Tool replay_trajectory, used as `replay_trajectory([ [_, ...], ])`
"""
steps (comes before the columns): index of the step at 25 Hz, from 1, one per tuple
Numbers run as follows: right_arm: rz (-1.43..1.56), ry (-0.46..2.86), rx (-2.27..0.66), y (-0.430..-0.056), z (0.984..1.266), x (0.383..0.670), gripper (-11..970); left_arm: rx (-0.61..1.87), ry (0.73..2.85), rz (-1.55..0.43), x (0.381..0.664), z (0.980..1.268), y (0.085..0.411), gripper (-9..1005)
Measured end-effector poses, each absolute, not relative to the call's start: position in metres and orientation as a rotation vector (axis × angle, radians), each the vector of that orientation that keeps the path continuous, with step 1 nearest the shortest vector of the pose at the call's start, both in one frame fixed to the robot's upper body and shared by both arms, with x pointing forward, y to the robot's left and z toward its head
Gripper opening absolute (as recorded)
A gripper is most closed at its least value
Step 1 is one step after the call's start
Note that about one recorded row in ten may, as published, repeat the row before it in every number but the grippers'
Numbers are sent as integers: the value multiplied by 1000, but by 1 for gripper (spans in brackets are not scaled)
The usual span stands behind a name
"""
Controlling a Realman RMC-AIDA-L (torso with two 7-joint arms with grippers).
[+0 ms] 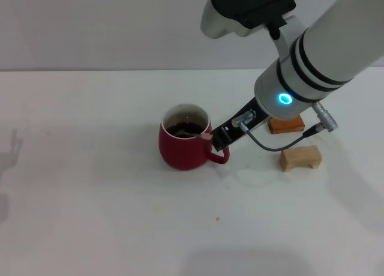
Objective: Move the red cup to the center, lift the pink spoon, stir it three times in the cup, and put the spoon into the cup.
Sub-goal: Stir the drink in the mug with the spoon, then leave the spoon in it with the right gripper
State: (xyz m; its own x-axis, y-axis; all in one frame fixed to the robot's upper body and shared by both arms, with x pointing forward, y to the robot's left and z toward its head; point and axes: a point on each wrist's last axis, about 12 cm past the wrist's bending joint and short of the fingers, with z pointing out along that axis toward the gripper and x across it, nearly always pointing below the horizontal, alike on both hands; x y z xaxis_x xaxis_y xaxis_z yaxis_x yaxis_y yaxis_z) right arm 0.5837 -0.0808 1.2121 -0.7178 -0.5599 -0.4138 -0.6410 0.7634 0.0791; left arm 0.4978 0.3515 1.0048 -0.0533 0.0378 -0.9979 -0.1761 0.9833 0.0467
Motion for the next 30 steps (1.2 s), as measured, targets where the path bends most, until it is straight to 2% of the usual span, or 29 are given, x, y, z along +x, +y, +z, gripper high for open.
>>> replay_trajectory([
  [19, 244, 2576, -930, -83, 1207, 602, 158, -108, 1606, 169, 499, 1006, 349, 810],
  [30, 244, 2567, -959, -81, 1212, 596, 159, -112, 1607, 165, 499, 1005, 347, 810],
])
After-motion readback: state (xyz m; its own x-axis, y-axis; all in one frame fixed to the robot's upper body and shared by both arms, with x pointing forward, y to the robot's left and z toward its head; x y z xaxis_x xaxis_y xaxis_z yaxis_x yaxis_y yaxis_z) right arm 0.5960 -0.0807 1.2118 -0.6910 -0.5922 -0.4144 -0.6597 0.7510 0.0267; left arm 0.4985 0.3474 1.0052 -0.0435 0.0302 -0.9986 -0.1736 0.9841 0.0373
